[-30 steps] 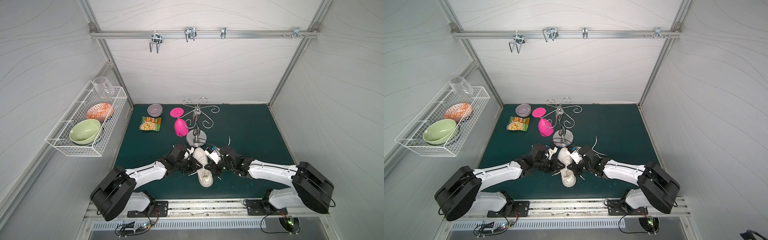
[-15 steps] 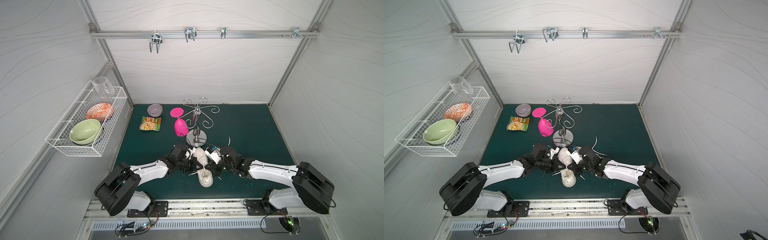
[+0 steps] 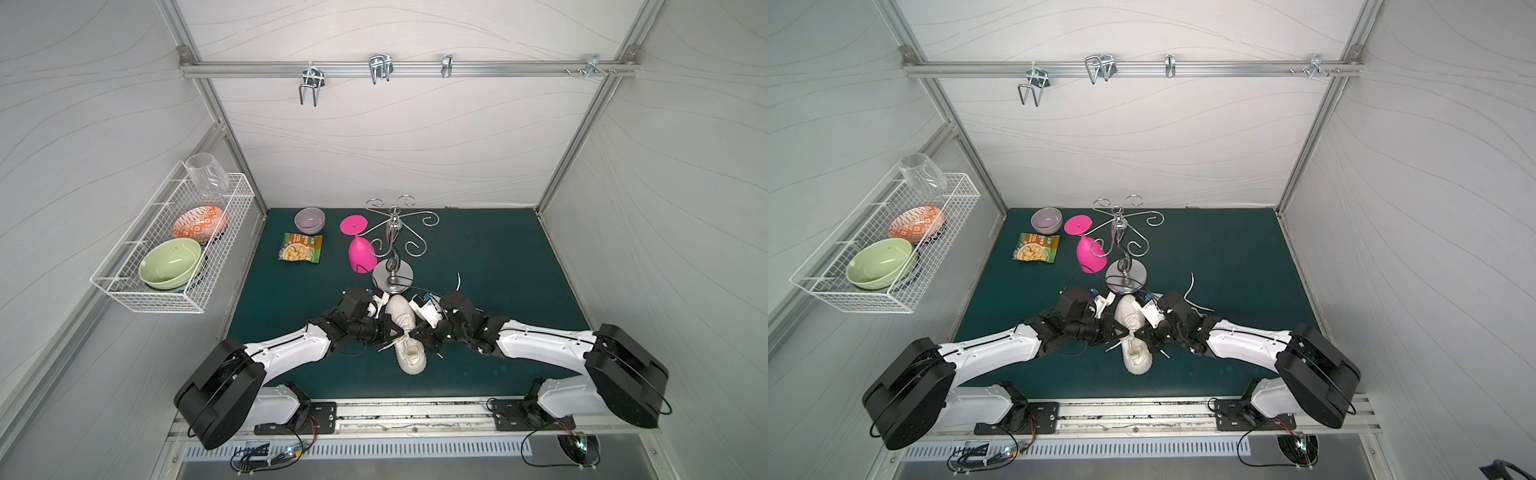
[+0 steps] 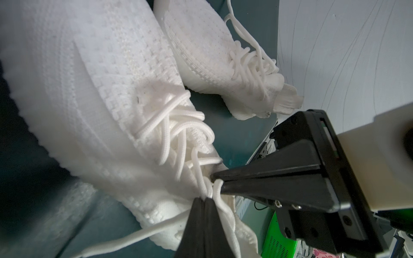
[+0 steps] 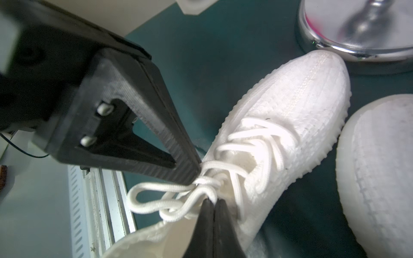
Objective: Tie the shoes
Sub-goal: Cross the shoelace with the shoelace.
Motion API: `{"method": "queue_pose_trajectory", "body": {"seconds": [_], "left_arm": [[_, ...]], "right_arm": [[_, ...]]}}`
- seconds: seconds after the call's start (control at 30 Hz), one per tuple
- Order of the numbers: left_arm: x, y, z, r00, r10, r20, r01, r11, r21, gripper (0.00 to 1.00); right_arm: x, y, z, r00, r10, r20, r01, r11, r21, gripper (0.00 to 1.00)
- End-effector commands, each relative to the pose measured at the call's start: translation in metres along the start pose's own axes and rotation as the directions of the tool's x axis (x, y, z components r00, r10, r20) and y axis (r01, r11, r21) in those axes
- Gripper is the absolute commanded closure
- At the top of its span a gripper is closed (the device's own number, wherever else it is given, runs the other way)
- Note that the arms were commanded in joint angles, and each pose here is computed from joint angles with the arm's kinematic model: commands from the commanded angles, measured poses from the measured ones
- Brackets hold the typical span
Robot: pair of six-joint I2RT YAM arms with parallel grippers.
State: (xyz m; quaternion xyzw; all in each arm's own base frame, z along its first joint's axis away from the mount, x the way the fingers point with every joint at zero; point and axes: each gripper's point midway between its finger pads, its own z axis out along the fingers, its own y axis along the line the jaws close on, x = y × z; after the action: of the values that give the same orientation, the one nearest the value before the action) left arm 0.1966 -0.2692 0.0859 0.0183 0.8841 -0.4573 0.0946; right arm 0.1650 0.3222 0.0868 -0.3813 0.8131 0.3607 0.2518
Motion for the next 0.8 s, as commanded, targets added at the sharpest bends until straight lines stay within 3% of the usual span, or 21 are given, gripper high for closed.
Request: {"method": "queue_pose_trajectory", "body": {"seconds": [0.0, 0.3, 0.77], "left_arm": [[-0.010, -0.013, -0.001, 0.995, 0.090, 0.036, -0.091, 0.995, 0.044, 1.00], [-0.008, -0.002, -0.002, 0.989, 0.136, 0.055, -0.136, 0.991, 0.002, 1.00], [-0.018, -0.007, 0.007, 0.965, 0.234, 0.119, -0.233, 0.972, -0.027, 1.00]], "right_arm": [[-0.008, 0.000, -0.001, 1.000, -0.006, 0.003, 0.006, 1.000, 0.020, 1.00], [-0.020, 0.006, 0.003, 1.000, -0.015, 0.011, 0.015, 1.000, -0.014, 1.00], [0.011, 0.005, 0.018, 0.997, 0.011, -0.079, -0.016, 0.998, -0.056, 1.00]]}}
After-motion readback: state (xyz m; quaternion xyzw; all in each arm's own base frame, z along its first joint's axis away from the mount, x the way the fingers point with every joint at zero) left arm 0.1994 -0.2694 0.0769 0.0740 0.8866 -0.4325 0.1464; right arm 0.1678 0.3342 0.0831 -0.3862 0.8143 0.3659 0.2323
